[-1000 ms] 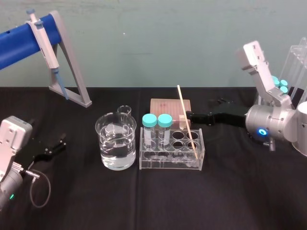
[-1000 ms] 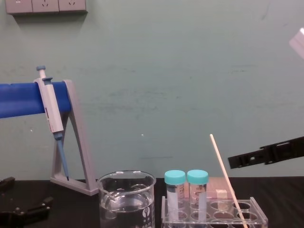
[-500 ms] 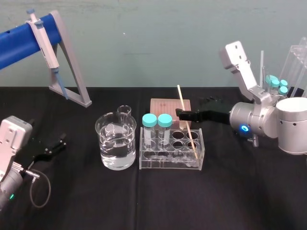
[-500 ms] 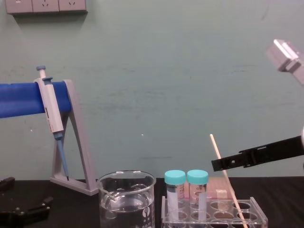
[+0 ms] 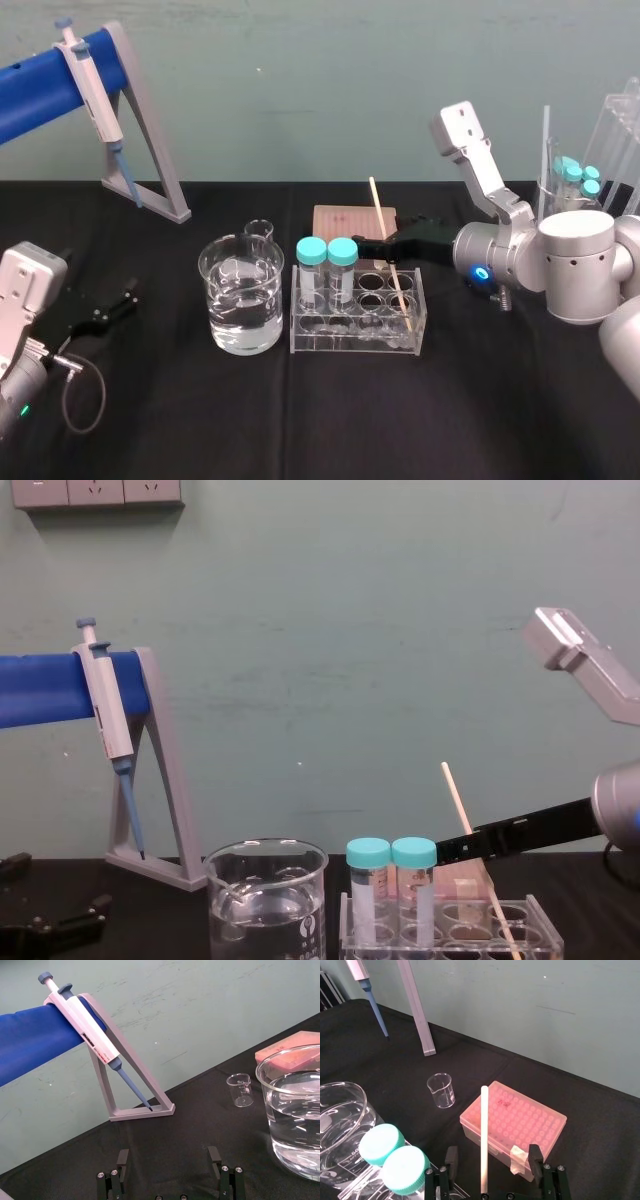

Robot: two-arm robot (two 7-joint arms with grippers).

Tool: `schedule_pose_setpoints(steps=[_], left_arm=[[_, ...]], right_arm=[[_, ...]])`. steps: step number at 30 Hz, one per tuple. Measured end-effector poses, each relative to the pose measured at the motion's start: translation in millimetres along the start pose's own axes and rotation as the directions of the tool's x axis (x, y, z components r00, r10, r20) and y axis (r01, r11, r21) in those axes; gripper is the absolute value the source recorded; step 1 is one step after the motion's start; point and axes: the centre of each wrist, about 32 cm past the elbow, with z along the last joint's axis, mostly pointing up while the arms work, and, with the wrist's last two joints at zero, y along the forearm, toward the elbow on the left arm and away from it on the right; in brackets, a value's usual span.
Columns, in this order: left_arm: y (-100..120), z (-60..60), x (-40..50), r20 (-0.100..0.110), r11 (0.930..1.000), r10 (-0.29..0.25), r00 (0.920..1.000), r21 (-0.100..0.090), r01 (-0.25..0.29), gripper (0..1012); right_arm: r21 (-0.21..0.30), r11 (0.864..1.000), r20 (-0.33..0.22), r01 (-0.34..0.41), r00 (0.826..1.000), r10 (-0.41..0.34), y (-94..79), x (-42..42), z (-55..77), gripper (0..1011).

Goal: Hold the thermometer with one hand and immerse one end into the beaker, then reinsert it into the test tube rack.

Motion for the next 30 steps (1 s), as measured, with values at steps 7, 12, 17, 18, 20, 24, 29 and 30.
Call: schedule_pose_setpoints(steps=[7, 12, 17, 18, 20, 24, 29, 30], left_arm=[[0.0, 0.0, 0.0, 0.0, 1.0, 0.0, 1.0, 0.0, 0.0, 1004], [0.0, 0.0, 0.0, 0.0, 1.0, 0.0, 1.0, 0.0, 0.0, 1004], [0.0, 0.0, 0.0, 0.0, 1.0, 0.0, 1.0, 0.0, 0.0, 1004], [0.0, 0.0, 0.0, 0.0, 1.0, 0.0, 1.0, 0.0, 0.0, 1004], [0.0, 0.0, 0.0, 0.0, 1.0, 0.0, 1.0, 0.0, 0.0, 1004], [0.0, 0.0, 0.0, 0.0, 1.0, 0.0, 1.0, 0.0, 0.0, 1004], [0.0, 0.0, 0.0, 0.0, 1.0, 0.0, 1.0, 0.0, 0.0, 1004], [0.0, 0.0, 0.0, 0.0, 1.0, 0.0, 1.0, 0.0, 0.0, 1004]], right_arm=[[0.0, 1.0, -0.01, 0.002, 1.0, -0.002, 3.8, -0.6, 0.3, 777], [-0.001, 1.0, -0.009, 0.003, 1.0, -0.003, 4.7, 0.0, 0.6, 600], [0.001, 1.0, -0.007, 0.004, 1.0, -0.004, 4.3, 1.3, 1.6, 436], [0.001, 1.0, -0.007, 0.004, 1.0, -0.004, 4.3, 1.5, 1.7, 419], [0.002, 1.0, -0.007, 0.003, 1.0, -0.003, 4.2, 1.7, 2.0, 362], [0.004, 1.0, -0.005, -0.002, 1.0, 0.002, 3.6, 1.8, 3.8, 235], [0.018, 1.0, 0.012, -0.013, 1.0, 0.013, 1.9, -2.0, 8.9, 69], [0.02, 1.0, 0.016, -0.015, 1.0, 0.015, 1.3, -2.9, 9.9, 69]])
